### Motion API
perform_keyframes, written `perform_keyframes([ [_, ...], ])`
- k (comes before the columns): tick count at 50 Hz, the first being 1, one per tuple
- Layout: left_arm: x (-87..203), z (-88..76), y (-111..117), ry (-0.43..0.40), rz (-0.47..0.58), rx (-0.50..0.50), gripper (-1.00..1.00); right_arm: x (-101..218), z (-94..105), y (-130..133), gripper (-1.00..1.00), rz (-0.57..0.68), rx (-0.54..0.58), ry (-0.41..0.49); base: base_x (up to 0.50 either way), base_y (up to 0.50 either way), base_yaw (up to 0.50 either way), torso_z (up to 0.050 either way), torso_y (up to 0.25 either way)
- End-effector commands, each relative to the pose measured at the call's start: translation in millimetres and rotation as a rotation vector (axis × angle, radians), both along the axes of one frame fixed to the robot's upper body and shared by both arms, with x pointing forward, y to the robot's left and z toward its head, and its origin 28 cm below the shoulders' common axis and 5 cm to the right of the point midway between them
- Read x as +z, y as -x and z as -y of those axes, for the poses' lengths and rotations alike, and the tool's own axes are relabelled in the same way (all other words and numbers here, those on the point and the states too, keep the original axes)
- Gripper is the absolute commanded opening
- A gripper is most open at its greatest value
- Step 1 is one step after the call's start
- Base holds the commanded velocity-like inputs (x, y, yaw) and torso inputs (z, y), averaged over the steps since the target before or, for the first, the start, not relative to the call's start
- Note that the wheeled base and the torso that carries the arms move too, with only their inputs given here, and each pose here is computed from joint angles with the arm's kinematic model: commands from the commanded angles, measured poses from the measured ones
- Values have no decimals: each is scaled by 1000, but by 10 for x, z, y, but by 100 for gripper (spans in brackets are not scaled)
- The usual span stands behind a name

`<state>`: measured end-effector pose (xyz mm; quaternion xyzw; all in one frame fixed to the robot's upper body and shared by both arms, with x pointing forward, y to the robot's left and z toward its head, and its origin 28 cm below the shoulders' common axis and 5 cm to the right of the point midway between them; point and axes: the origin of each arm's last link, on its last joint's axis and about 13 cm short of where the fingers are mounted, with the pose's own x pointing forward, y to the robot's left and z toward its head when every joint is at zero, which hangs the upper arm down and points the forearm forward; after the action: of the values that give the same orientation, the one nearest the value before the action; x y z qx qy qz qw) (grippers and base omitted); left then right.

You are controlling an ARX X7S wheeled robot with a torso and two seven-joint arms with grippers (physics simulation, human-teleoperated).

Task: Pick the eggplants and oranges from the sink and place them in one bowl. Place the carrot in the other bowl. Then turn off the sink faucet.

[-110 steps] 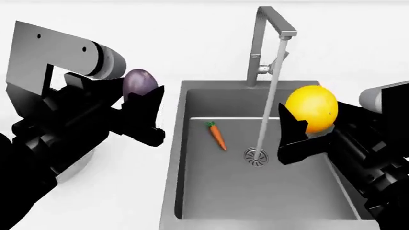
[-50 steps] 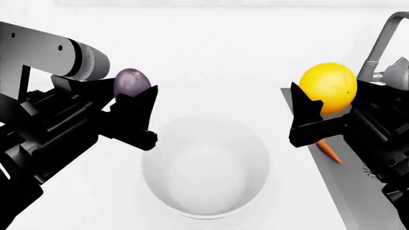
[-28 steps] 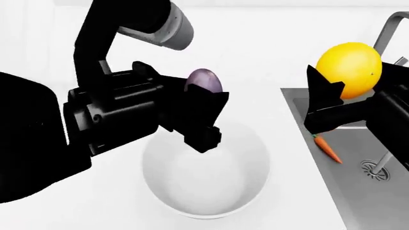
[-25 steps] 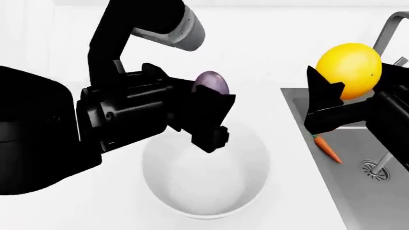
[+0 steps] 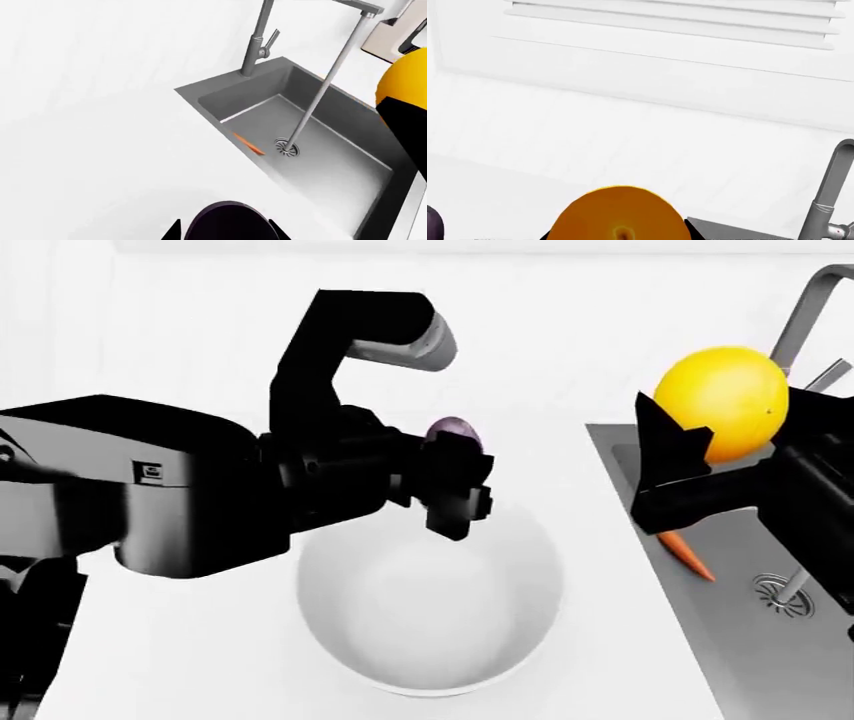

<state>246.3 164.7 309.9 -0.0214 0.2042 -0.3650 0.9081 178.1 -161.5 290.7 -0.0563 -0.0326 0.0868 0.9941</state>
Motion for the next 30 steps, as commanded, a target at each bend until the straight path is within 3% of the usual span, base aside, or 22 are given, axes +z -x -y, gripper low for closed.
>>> perform_keyframes([
  [1,-211,45,-88,-19,-31,1,-100,-23,3,-21,-100,7,-5,5,0,0,0,0,0],
  [15,-287,86,-126,-27,-73,-15,-100,-39,15,-5,-100,4,-9,0,0,0,0,0,1],
  [28,-236,95,-83,-30,-42,-35,-100,-52,28,-6,-100,3,-13,-6,0,0,0,0,0],
  [29,-232,92,-85,-32,-38,-29,100,-48,28,-5,-100,3,-13,-5,0,0,0,0,10],
  [30,-229,90,-83,-33,-37,-29,100,-44,29,-5,-100,5,-13,-5,0,0,0,0,0],
])
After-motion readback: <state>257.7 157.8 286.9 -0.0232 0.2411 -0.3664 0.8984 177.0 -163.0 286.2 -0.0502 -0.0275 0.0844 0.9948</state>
